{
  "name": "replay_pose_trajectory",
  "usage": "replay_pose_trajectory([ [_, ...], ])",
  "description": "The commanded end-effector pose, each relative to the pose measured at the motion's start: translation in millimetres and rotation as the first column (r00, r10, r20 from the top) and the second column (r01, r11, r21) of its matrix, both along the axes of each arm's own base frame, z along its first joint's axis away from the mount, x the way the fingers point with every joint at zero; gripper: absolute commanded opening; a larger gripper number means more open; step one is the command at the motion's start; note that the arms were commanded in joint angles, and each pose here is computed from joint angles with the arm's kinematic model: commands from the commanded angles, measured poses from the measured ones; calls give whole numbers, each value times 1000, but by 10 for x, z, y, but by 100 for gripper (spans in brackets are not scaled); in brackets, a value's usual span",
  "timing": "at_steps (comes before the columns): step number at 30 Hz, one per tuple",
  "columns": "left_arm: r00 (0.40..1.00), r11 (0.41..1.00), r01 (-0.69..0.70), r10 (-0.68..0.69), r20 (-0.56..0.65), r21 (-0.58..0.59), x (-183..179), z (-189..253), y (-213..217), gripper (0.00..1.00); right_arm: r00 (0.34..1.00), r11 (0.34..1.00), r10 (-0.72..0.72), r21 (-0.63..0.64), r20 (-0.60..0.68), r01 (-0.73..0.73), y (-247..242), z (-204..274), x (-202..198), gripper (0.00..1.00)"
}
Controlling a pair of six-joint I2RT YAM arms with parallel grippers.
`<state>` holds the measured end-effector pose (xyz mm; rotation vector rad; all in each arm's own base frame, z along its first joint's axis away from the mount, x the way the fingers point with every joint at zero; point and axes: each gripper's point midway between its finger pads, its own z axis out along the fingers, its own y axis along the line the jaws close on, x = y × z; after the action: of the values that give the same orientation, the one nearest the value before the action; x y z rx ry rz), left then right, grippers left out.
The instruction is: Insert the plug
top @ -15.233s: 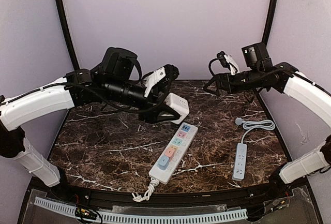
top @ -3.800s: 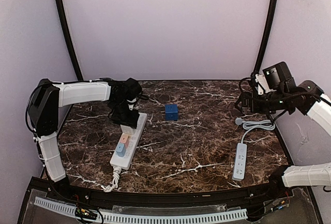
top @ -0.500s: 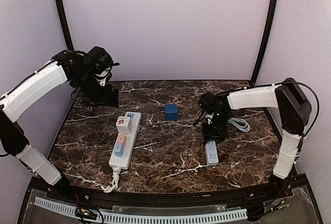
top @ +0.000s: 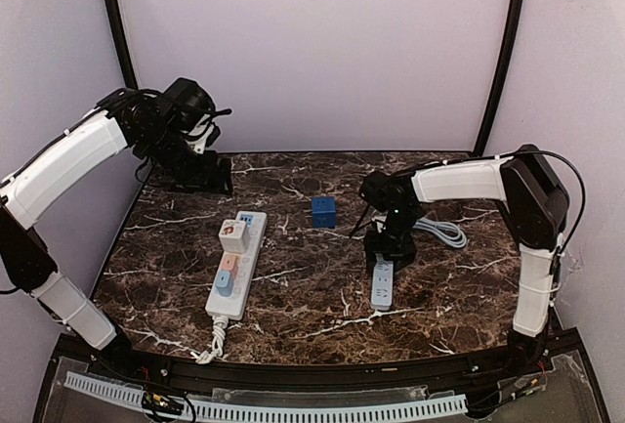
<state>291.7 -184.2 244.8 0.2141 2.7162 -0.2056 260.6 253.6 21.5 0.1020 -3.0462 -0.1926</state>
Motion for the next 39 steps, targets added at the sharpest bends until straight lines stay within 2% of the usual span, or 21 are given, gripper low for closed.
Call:
replay_pose_trajectory([
  [1,994,995,99,-98,38,-33,100,58,-205,89,997,982,69,175,48,-76,442,71,84,67],
  [8,944,959,277,-263,197,-51,331,191,-548,89,992,979,55,190,112,-75,292,387,204,82],
  [11,909,927,369,-345,234,-63,393,182,-714,89,988,976,69,196,138,-95,228,535,225,97],
  [12,901,921,385,-361,241,-61,438,149,-768,89,986,976,78,193,144,-105,206,572,220,99],
  [18,790,824,565,-524,320,-44,581,104,-1108,87,978,981,96,149,185,-125,-11,740,164,99],
  [23,665,744,667,-622,414,47,729,129,-1276,87,970,986,75,130,231,-107,-211,873,138,99],
  [25,615,698,713,-672,413,75,738,75,-1338,86,966,987,68,127,247,-102,-282,907,117,99],
  [26,565,652,752,-711,418,92,710,73,-1386,86,965,986,70,127,252,-105,-310,915,95,99],
  [27,549,628,772,-734,399,93,696,-9,-1410,85,964,987,69,125,256,-104,-343,922,76,99],
  [28,498,582,805,-767,405,114,672,4,-1447,85,963,987,71,121,260,-106,-373,925,53,99],
  [32,406,484,858,-844,351,173,700,-169,-1488,86,958,989,65,108,281,-98,-499,955,-24,99],
  [34,382,457,871,-860,339,178,737,-256,-1508,87,954,989,57,111,293,-93,-538,985,-56,99],
  [39,376,434,890,-871,315,137,881,-500,-1576,86,954,988,29,137,298,-73,-572,1047,-125,99],
])
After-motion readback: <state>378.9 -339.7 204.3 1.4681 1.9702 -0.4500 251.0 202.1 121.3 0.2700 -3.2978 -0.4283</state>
